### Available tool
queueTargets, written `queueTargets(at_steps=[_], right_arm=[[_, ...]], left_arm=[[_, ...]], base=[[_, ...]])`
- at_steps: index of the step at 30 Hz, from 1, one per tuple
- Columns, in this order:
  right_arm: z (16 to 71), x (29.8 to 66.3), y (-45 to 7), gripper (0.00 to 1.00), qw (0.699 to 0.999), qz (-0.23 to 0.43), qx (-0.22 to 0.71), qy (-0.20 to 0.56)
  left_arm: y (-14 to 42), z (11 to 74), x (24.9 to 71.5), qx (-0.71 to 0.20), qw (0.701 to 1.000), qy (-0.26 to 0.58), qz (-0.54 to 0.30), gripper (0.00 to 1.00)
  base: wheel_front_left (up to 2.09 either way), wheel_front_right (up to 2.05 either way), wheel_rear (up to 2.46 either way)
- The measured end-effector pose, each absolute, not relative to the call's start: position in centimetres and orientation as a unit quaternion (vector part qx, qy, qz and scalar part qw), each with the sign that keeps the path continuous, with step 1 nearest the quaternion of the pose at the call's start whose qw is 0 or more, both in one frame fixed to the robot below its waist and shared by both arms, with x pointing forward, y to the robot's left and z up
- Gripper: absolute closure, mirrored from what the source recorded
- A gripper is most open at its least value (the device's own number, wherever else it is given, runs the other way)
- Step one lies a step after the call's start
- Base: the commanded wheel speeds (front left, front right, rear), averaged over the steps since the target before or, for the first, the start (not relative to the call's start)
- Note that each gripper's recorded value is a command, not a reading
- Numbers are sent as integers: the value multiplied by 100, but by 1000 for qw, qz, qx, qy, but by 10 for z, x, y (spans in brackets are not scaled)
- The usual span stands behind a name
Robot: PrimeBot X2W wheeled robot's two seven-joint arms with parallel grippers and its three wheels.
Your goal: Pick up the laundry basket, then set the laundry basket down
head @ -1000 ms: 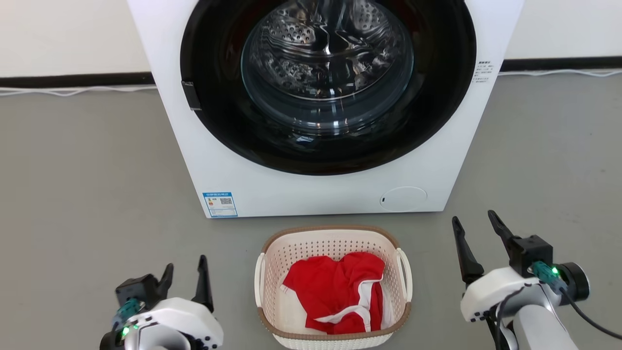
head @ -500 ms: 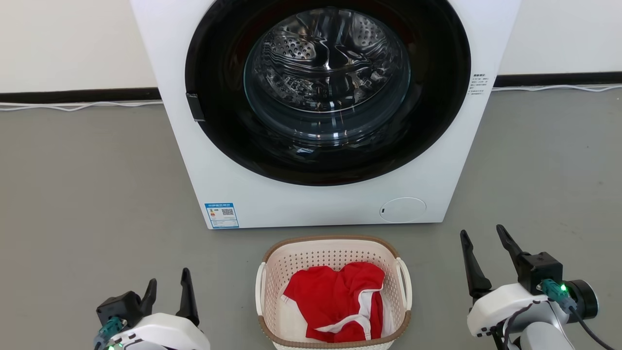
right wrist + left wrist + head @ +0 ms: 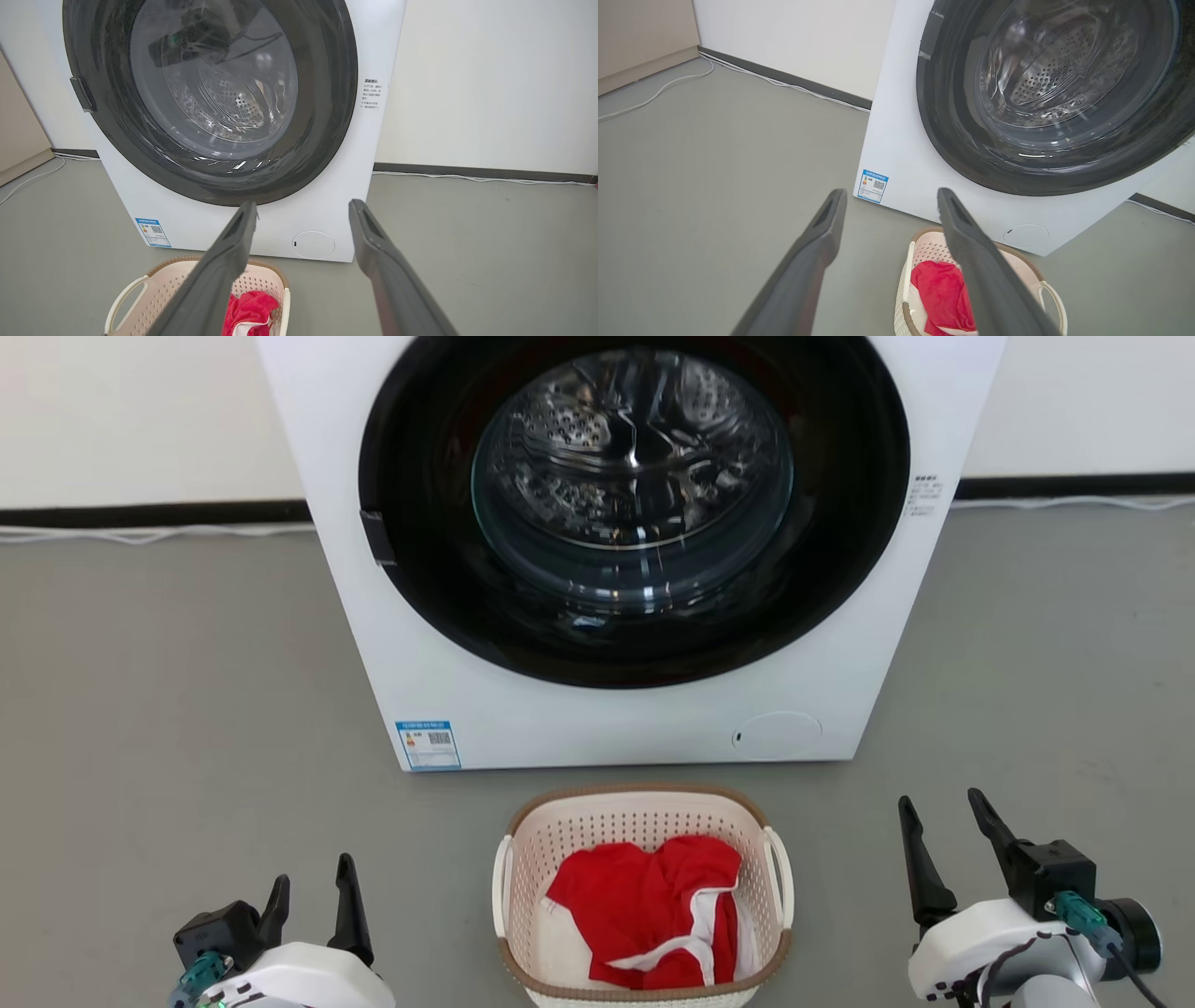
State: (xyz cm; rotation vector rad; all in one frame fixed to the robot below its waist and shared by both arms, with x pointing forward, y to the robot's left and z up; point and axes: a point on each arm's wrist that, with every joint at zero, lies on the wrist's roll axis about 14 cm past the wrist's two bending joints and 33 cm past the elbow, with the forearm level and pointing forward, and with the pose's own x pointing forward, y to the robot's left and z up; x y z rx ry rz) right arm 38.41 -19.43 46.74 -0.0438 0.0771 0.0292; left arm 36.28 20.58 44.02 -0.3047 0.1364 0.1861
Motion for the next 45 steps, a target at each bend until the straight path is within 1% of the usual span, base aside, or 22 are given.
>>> queueTargets(at_steps=[9, 10, 13, 17, 32, 45], right_arm=[[464, 387, -196, 0, 999, 11, -18, 43], [463, 387, -196, 100, 999, 11, -18, 45], [444, 376, -195, 100, 997, 11, -13, 74], [410, 351, -193, 100, 991, 7, 1, 130], [417, 356, -200, 100, 988, -27, 93, 119], [423, 359, -204, 100, 978, -48, 172, 110]], left_arm=[[205, 436, 364, -148, 982, 75, 92, 0], [205, 435, 364, -148, 982, 75, 90, 100], [203, 420, 354, -151, 979, 100, 95, 100], [201, 388, 329, -158, 970, 152, 106, 100], [202, 391, 332, -228, 954, 152, 121, 100], [201, 396, 337, -293, 937, 145, 123, 100]], base=[[0, 0, 0], [0, 0, 0], [0, 0, 0], [0, 0, 0], [0, 0, 0], [0, 0, 0]])
